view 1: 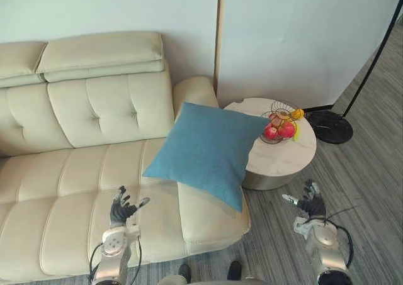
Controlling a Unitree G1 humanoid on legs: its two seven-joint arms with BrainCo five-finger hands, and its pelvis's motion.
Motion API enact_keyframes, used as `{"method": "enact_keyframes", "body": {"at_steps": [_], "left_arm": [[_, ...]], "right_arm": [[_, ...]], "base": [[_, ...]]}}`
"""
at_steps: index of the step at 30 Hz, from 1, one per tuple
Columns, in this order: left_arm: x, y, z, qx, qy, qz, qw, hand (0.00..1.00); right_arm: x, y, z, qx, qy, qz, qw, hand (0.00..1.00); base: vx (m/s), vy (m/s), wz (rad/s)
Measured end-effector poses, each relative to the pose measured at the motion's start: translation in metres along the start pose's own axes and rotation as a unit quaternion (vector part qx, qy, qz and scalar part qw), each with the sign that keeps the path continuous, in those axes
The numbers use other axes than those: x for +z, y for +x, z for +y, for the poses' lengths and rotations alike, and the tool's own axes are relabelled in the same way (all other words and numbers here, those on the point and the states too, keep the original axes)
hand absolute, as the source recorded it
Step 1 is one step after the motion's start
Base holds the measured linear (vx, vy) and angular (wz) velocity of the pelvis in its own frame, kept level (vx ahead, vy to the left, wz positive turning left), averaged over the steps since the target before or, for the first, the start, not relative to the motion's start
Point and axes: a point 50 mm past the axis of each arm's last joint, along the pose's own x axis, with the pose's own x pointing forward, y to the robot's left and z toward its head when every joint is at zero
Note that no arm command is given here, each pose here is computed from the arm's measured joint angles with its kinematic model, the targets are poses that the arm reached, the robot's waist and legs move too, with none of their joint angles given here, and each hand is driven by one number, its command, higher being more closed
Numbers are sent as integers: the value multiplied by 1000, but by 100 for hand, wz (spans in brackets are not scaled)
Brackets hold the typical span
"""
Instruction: Pick up cushions and gather them together orderly.
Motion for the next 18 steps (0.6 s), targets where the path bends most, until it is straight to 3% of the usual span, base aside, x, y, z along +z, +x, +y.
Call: {"method": "enact_keyframes", "body": {"at_steps": [9, 18], "left_arm": [[124, 64, -5, 36, -7, -177, 983, 0], [254, 97, 25, 108, -22, -286, 952, 0]], "right_arm": [[95, 50, 40, 17, 44, -127, 991, 0], [207, 87, 33, -20, 140, -216, 966, 0]], "base": [[18, 16, -2], [-99, 17, -16]]}}
